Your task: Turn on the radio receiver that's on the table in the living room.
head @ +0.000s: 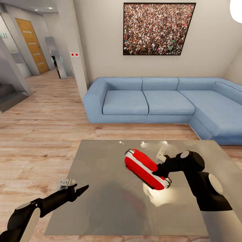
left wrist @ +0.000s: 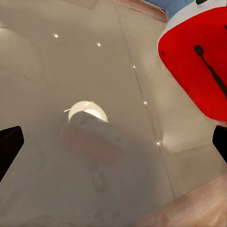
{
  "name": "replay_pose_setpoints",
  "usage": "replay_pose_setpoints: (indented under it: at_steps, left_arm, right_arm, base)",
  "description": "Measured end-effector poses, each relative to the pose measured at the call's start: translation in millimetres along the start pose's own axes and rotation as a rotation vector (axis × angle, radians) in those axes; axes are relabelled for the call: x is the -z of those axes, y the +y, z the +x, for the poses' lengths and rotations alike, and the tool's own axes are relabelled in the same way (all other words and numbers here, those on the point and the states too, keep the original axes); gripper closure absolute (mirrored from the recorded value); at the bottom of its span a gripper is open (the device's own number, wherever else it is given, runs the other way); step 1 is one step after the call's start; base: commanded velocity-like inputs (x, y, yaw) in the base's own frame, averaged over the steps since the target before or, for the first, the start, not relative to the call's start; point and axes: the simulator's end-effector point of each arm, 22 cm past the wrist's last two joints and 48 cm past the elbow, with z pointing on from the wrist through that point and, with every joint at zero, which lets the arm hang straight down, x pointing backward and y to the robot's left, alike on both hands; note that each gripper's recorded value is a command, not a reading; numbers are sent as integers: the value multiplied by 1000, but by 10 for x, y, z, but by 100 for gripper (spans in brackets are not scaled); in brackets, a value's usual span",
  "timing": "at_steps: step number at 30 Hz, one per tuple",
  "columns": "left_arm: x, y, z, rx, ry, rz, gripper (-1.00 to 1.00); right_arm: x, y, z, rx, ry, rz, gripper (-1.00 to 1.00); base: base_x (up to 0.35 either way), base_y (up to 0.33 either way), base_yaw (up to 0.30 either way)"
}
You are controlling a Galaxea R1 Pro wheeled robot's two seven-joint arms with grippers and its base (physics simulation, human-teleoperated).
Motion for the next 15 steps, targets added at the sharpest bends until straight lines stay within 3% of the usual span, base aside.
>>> replay_pose_setpoints:
  at_steps: [2, 5, 8, 10, 11, 14, 15]
  left_arm:
    - [-2, -2, 2, 0, 1, 0, -100]
    - [-2, 0, 2, 0, 1, -1, -100]
    - [-3, -4, 3, 0, 1, 1, -100]
    - [-3, -7, 1, -1, 1, 2, -100]
    - [-3, -8, 0, -1, 0, 2, -100]
    - [-6, -10, 0, -1, 0, 1, -100]
    - [-7, -12, 1, -1, 0, 1, -100]
  right_arm:
    - [51, -173, 34, -24, 17, 76, 100]
    - [183, -613, 134, -24, 65, 286, 100]
    - [262, -831, 210, -25, 90, 413, 100]
    - [266, -883, 310, -42, 107, 476, 100]
    - [292, -942, 396, -28, 128, 537, 100]
    - [277, -929, 454, -11, 140, 633, 100]
    - [280, -911, 421, 22, 142, 690, 100]
  base:
    - [0, 0, 0]
    - [0, 0, 0]
    - [0, 0, 0]
    - [0, 0, 0]
    - [0, 0, 0]
    - [0, 0, 0]
    - [0, 0, 0]
